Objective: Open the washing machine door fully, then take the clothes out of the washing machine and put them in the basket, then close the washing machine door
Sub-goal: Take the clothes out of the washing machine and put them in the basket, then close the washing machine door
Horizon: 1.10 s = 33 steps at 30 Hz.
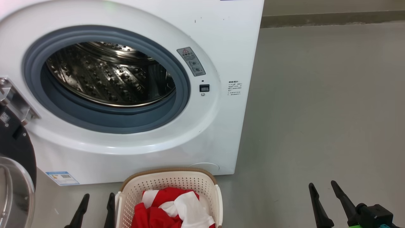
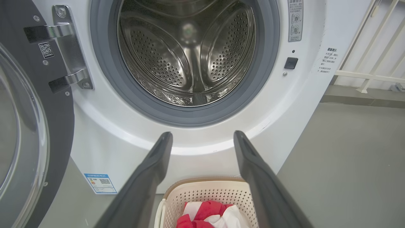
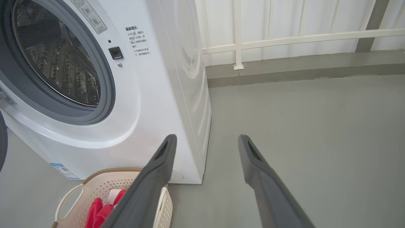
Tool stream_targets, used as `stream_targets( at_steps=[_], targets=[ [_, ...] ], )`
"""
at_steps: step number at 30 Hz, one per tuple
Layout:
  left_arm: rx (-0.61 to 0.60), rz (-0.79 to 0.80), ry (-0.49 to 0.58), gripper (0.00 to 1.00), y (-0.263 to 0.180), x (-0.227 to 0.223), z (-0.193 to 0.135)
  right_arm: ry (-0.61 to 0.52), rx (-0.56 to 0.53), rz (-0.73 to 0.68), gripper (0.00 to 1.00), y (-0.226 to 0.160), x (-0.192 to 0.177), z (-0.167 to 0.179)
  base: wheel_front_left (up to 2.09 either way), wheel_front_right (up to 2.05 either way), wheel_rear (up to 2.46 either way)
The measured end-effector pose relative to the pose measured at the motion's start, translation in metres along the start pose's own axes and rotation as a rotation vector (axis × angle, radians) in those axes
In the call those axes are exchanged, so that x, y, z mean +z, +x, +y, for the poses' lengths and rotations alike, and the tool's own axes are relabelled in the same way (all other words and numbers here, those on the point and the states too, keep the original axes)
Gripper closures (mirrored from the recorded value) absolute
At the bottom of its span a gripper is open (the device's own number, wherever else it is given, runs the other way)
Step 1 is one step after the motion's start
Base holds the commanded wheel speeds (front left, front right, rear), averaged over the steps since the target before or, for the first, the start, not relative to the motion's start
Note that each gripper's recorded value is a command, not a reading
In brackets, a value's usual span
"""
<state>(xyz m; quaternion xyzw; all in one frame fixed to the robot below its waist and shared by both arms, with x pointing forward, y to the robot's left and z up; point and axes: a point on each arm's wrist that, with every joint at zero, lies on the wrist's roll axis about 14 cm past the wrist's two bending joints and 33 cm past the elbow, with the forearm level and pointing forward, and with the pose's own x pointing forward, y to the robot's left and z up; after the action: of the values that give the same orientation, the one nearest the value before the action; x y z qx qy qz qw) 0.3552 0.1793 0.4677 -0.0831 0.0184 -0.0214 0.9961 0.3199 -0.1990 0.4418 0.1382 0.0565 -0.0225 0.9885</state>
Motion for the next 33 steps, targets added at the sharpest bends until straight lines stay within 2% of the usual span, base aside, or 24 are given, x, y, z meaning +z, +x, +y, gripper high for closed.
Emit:
stream_targets(
  at_steps=[21, 33],
  targets=[
    [0.009, 0.006, -0.019, 0.0, 0.0004, -0.0023, 0.0016, 0.0, 0.003, 0.013, 0.0, 0.0024, -0.0035, 0.0011, -1.18, 1.18, 0.0],
    [0.013, 0.0, -0.024, 0.0, -0.0019, -0.0006, 0.0023, 0.0, 0.014, 0.011, 0.0, 0.0041, -0.003, 0.0046, -0.23, 0.23, 0.0]
  ],
)
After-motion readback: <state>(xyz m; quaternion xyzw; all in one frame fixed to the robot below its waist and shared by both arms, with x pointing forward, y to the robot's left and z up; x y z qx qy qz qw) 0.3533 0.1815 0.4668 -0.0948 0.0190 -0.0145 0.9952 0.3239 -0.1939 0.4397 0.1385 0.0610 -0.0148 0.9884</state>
